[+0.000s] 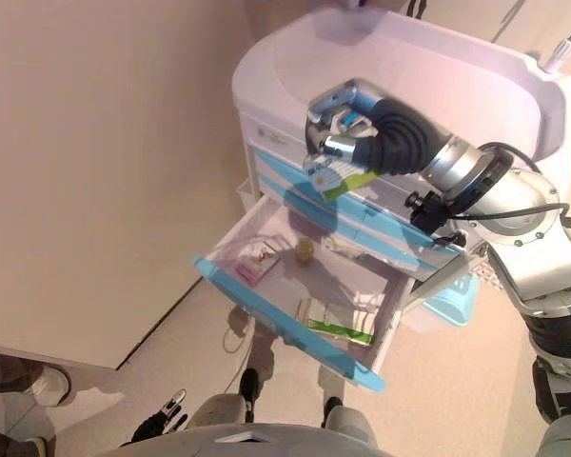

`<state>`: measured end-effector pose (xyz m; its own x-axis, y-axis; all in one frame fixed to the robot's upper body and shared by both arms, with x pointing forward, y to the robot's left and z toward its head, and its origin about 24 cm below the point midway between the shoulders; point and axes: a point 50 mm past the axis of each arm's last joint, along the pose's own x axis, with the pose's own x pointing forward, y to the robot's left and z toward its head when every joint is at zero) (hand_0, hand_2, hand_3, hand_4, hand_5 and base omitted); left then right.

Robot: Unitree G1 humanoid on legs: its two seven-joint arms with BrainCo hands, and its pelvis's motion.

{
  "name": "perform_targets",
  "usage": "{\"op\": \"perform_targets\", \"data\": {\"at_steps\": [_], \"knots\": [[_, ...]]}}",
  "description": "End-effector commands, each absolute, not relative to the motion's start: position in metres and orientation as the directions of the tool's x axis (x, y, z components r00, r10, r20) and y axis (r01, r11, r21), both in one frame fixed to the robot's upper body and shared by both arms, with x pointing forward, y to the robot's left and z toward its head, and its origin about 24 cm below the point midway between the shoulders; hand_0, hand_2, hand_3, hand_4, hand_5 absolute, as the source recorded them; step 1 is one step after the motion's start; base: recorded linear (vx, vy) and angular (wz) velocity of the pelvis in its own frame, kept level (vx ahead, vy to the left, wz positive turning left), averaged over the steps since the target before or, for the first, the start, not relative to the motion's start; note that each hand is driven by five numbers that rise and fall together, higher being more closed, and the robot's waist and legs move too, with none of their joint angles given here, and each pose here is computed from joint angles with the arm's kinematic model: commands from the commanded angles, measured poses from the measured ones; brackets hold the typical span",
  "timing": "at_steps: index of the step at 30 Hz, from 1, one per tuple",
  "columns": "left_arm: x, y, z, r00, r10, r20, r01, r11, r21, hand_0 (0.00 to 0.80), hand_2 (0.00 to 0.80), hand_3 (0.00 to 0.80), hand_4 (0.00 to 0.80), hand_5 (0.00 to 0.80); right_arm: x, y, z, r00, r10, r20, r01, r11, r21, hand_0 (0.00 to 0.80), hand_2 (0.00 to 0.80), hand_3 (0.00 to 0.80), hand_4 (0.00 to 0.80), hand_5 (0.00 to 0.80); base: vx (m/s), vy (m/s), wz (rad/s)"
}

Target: Open the drawer and pick up the medicine

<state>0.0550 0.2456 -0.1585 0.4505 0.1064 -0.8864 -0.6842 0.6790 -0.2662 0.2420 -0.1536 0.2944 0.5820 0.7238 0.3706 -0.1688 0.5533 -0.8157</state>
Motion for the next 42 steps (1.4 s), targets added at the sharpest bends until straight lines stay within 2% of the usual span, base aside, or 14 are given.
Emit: {"op": "perform_targets", "data": {"at_steps": [1, 9, 20, 31, 42], "knots": [[0.054, 0.259, -0.156, 0.433, 0.137, -0.891, -0.675, 0.704, -0.220, 0.000, 0.000, 0.000, 0.000, 0.000, 0.243, -0.168, 0.331, 0.586, 0.614, 0.529, 0.035, 0.633, -0.773, 0.800, 0.800, 0.800, 0.800, 0.800, 0.037, -0.019, 0.00], [0.050, 0.270, -0.152, 0.410, 0.152, -0.899, -0.667, 0.723, -0.182, 0.000, 0.000, 0.000, 0.000, 0.000, 0.275, -0.208, 0.351, 0.748, 0.393, 0.536, 0.283, 0.541, -0.792, 0.800, 0.800, 0.800, 0.800, 0.800, 0.033, -0.021, 0.02], [0.054, 0.286, -0.145, 0.397, 0.164, -0.903, -0.650, 0.745, -0.151, 0.000, 0.000, 0.000, 0.000, 0.000, 0.321, -0.260, 0.352, 0.899, 0.148, 0.413, 0.360, 0.291, -0.886, 0.800, 0.800, 0.800, 0.800, 0.800, 0.017, -0.004, 0.06], [0.062, 0.298, -0.137, 0.404, 0.168, -0.899, -0.619, 0.774, -0.133, 0.000, 0.000, 0.000, 0.000, 0.000, 0.353, -0.298, 0.310, 0.994, -0.016, 0.110, 0.111, 0.163, -0.980, 0.800, 0.800, 0.800, 0.800, 0.800, 0.014, -0.010, 0.07], [0.069, 0.304, -0.132, 0.416, 0.172, -0.893, -0.607, 0.783, -0.132, 0.000, 0.000, 0.000, 0.000, 0.000, 0.360, -0.320, 0.268, 0.989, -0.120, -0.090, -0.091, 0.002, -0.996, 0.800, 0.800, 0.800, 0.800, 0.800, -0.011, -0.014, 0.06]]}}
